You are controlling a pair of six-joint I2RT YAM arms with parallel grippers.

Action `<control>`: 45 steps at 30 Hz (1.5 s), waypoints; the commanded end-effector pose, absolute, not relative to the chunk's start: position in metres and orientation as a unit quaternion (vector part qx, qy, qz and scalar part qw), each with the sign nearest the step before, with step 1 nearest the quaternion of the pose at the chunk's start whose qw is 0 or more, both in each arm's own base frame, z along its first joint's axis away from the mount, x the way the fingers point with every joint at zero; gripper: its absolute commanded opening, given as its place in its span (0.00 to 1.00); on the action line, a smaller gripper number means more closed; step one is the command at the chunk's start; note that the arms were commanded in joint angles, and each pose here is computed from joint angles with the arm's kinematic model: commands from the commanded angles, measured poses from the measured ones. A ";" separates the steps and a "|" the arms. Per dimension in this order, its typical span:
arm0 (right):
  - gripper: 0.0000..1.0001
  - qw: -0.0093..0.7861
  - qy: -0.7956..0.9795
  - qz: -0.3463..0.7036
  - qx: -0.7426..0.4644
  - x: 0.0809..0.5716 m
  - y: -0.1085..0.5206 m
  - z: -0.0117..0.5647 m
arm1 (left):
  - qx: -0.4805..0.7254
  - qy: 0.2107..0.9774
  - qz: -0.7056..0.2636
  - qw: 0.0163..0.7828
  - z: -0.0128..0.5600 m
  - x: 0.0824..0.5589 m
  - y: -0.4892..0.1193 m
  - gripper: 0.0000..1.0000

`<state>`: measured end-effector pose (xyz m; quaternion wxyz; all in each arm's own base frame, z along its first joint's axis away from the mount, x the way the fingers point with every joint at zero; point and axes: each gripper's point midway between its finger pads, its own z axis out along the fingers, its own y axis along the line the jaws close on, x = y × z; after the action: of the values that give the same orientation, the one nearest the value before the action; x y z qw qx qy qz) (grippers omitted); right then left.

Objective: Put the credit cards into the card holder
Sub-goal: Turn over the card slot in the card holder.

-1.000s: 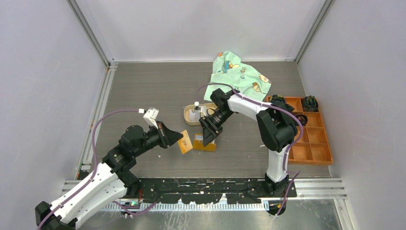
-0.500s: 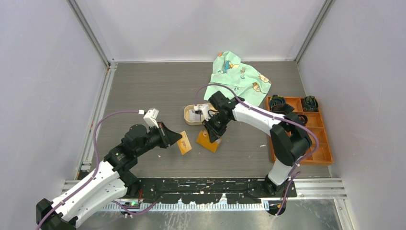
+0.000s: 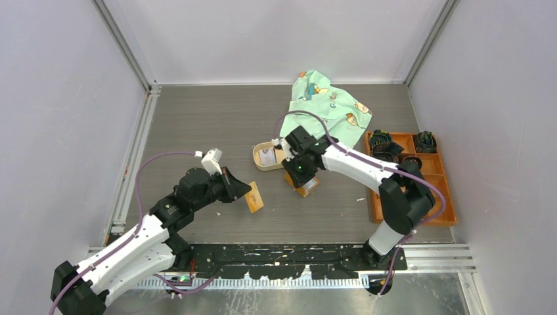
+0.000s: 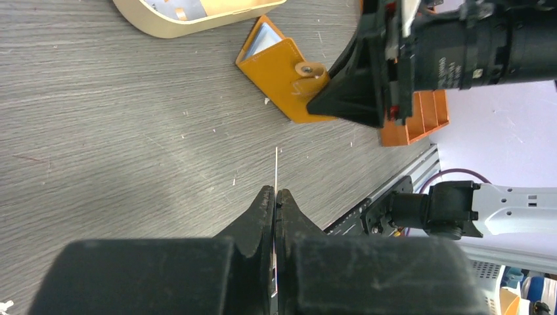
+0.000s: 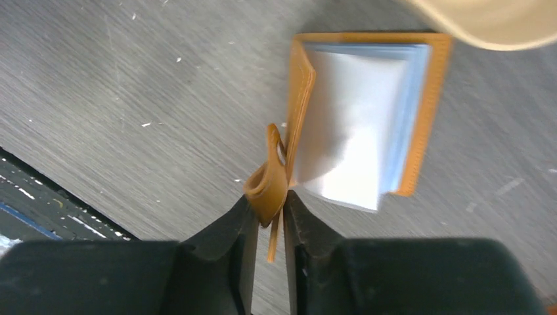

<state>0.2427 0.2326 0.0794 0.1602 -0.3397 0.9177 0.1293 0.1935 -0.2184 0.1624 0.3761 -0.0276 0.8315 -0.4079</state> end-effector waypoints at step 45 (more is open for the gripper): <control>0.25 -0.003 0.870 0.384 -0.310 0.258 0.343 0.070 | 0.112 0.760 -0.456 0.450 0.197 0.196 -0.243 0.00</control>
<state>0.2466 0.3398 0.0630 -0.0261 -0.2846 0.8752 0.3903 0.1858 -0.2331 0.1742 0.4115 0.0787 0.7937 -0.4409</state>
